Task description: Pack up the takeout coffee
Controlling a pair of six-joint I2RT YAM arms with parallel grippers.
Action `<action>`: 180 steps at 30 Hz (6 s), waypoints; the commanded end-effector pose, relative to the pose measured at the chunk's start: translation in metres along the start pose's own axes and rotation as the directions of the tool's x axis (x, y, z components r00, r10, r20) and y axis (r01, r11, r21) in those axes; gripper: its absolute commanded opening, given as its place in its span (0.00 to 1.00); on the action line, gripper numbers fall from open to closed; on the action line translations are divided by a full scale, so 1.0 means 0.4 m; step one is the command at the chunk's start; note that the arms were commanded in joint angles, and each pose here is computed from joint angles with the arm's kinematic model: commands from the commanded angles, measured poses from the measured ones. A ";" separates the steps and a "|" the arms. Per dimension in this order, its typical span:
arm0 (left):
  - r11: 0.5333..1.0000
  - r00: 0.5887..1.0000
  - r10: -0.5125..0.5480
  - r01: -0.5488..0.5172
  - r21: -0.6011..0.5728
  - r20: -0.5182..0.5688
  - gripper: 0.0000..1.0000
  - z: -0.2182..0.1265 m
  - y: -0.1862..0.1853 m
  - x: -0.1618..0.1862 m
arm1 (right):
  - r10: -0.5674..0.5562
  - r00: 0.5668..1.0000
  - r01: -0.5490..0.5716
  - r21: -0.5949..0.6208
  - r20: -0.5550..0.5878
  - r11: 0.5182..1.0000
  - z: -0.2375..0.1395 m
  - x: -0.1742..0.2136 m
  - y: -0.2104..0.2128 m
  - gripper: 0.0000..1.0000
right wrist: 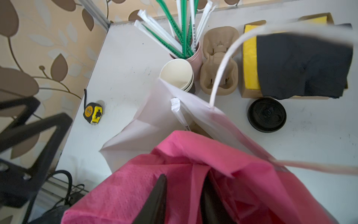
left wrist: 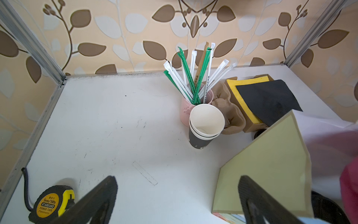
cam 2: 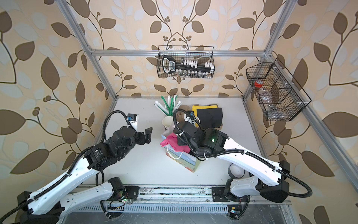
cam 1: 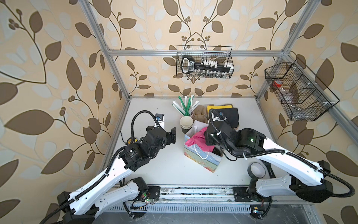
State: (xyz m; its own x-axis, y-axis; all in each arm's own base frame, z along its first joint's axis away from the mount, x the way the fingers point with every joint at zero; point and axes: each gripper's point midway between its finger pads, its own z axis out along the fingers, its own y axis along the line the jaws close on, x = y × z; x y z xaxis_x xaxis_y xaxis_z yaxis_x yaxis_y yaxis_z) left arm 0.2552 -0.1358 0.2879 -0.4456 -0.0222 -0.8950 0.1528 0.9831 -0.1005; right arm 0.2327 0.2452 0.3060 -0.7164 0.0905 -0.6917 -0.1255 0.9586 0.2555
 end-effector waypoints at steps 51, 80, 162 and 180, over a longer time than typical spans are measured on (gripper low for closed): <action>0.984 0.995 -0.018 0.034 -0.177 0.096 0.99 -0.002 0.079 -0.039 | -0.027 0.936 0.005 0.063 0.351 0.998 -0.169 -0.193 -0.247 1.00; 0.807 0.991 -0.132 0.097 -0.582 -0.018 0.99 0.262 0.403 0.209 | -0.199 0.813 -0.217 0.601 0.548 0.769 0.078 -0.023 -0.862 1.00; 0.968 0.999 -0.050 0.053 -0.247 0.018 0.99 0.450 0.444 0.324 | -0.207 0.800 -0.099 0.465 0.563 0.880 0.301 0.058 -0.831 1.00; 0.941 0.996 -0.076 0.087 -0.327 0.047 0.99 0.436 0.478 0.322 | -0.239 0.816 0.003 0.409 0.526 0.912 0.334 0.053 -0.793 1.00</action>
State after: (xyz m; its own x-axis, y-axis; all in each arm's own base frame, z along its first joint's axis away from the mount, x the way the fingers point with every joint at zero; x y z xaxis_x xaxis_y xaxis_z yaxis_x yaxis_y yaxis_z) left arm 0.3751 0.0120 0.0598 -0.4773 -0.0903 -0.8741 -0.1558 0.9876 -0.0169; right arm 0.3410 -0.0261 0.1091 -0.2196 0.0161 -0.9755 0.1976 0.9799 -0.0283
